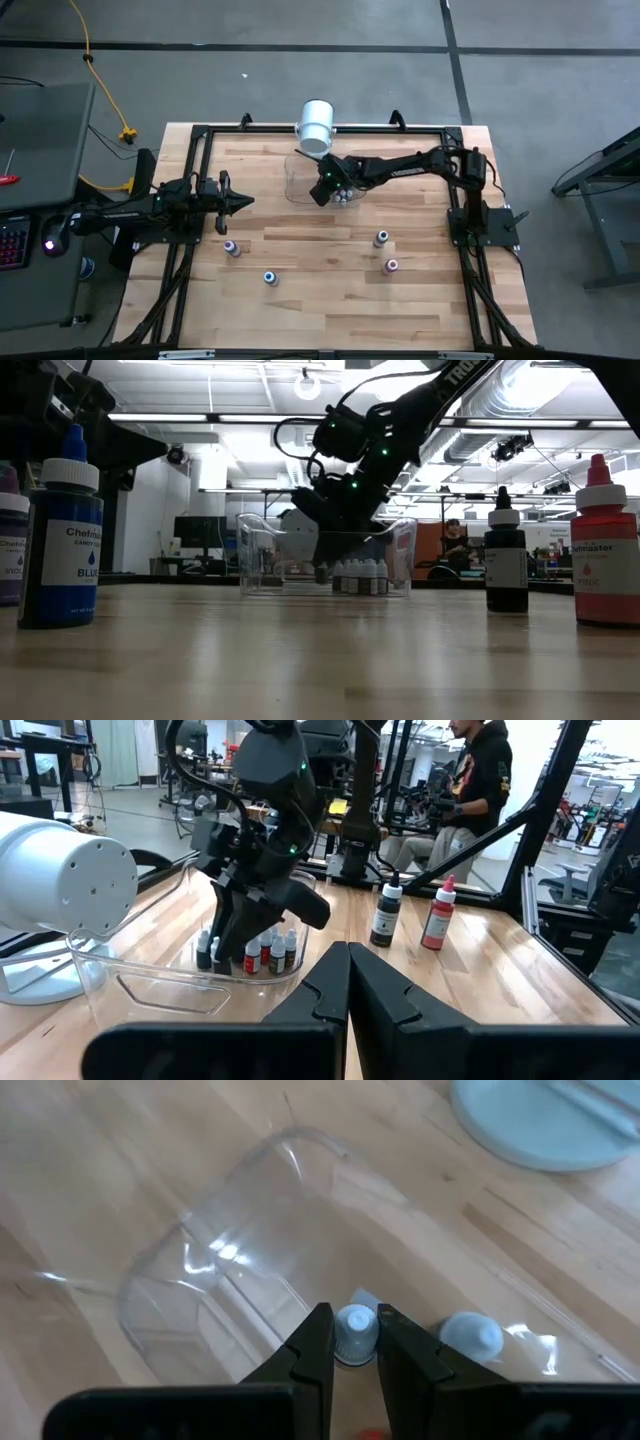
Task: Pick & Place food coloring
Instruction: Put the small green food coloring bottle into the transparent bin
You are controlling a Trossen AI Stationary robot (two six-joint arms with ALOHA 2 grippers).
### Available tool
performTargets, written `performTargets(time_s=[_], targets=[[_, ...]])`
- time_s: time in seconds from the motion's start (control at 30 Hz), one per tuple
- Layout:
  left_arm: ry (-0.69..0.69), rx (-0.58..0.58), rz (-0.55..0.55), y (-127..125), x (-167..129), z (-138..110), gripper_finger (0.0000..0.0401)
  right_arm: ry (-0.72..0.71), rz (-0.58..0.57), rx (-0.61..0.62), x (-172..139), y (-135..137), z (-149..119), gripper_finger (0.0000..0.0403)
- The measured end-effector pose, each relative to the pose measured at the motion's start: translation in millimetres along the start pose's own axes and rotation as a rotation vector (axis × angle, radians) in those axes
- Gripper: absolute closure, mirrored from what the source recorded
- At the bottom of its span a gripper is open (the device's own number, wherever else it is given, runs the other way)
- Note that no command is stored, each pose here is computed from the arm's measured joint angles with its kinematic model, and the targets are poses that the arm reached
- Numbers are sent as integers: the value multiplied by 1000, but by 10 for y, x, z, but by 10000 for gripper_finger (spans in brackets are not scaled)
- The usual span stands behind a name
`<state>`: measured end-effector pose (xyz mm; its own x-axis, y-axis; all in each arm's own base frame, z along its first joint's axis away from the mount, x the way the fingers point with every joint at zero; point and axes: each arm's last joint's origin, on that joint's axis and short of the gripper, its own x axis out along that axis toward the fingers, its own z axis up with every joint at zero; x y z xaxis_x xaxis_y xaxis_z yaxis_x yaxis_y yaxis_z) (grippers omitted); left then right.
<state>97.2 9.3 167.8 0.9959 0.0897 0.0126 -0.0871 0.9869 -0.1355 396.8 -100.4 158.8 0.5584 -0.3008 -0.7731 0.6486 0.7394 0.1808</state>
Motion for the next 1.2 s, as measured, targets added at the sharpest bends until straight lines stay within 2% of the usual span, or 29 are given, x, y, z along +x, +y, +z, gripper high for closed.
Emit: performTargets(time_s=[1.2], targets=[[0,0,0,0,0,0,400,35,3,0,2,-27,-16,332]])
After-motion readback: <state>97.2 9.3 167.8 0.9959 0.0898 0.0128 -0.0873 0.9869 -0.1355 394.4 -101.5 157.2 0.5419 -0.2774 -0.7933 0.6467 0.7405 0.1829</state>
